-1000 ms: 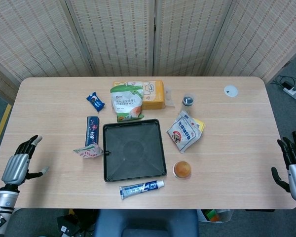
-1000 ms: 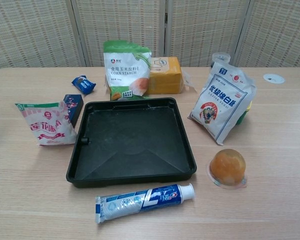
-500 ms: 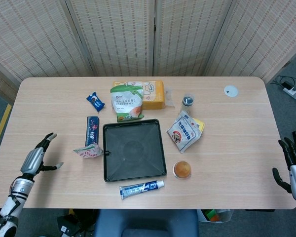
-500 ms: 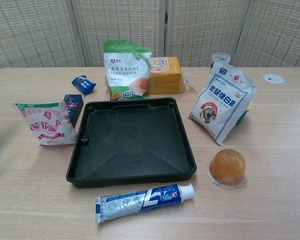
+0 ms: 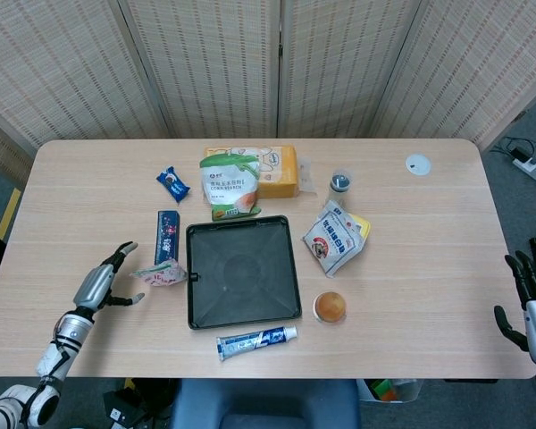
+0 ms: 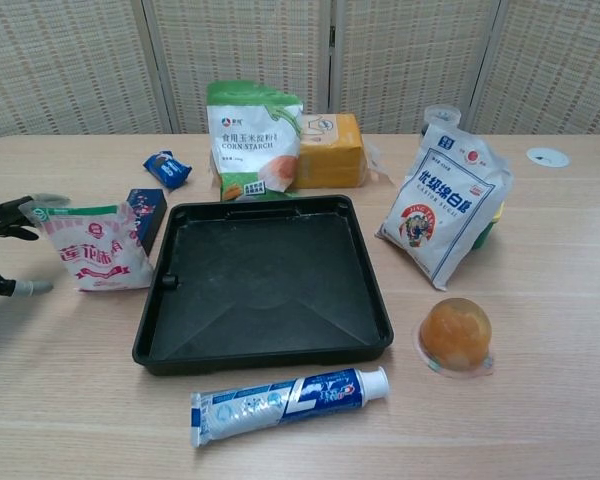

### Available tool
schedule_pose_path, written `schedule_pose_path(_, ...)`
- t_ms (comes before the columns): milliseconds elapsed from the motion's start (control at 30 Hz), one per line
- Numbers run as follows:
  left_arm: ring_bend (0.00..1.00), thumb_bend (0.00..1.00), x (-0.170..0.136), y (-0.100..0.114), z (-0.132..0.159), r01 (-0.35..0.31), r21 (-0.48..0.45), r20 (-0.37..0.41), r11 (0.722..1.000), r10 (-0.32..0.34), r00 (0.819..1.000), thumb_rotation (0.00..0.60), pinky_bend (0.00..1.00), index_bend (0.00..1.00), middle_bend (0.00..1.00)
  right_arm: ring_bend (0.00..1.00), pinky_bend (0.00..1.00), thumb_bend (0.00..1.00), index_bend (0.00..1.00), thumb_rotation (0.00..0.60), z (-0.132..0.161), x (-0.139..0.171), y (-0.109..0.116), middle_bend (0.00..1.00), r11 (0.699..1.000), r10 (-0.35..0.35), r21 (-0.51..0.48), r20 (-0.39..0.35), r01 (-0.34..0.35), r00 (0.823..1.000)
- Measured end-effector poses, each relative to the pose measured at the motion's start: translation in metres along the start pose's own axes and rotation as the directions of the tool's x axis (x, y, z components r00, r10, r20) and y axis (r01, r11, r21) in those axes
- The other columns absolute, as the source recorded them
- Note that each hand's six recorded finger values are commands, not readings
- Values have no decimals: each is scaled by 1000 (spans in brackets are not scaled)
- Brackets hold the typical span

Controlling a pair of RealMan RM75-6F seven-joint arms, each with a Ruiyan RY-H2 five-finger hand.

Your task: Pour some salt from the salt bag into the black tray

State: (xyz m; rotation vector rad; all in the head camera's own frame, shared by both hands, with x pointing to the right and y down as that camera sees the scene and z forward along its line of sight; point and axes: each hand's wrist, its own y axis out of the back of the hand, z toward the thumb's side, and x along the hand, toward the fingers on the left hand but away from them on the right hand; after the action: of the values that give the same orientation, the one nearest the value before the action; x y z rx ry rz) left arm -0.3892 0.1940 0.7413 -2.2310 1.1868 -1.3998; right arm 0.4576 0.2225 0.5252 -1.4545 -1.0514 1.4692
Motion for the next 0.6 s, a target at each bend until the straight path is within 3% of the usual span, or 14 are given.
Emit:
schedule_pose_path(267,210,253,12,-16,12,-29,-24,71,999,30,997,600,220,93,141,121,37,420,41,600,1,1,2,75,1000,3,7,8,-3,1000)
schedule_pose_path(600,214,252,23,-38,20,-4,-27,116,1000,7,993,600,225,115,148,122,37,420,41,600,3,1,3,75,1000,9,10,12,-9,1000)
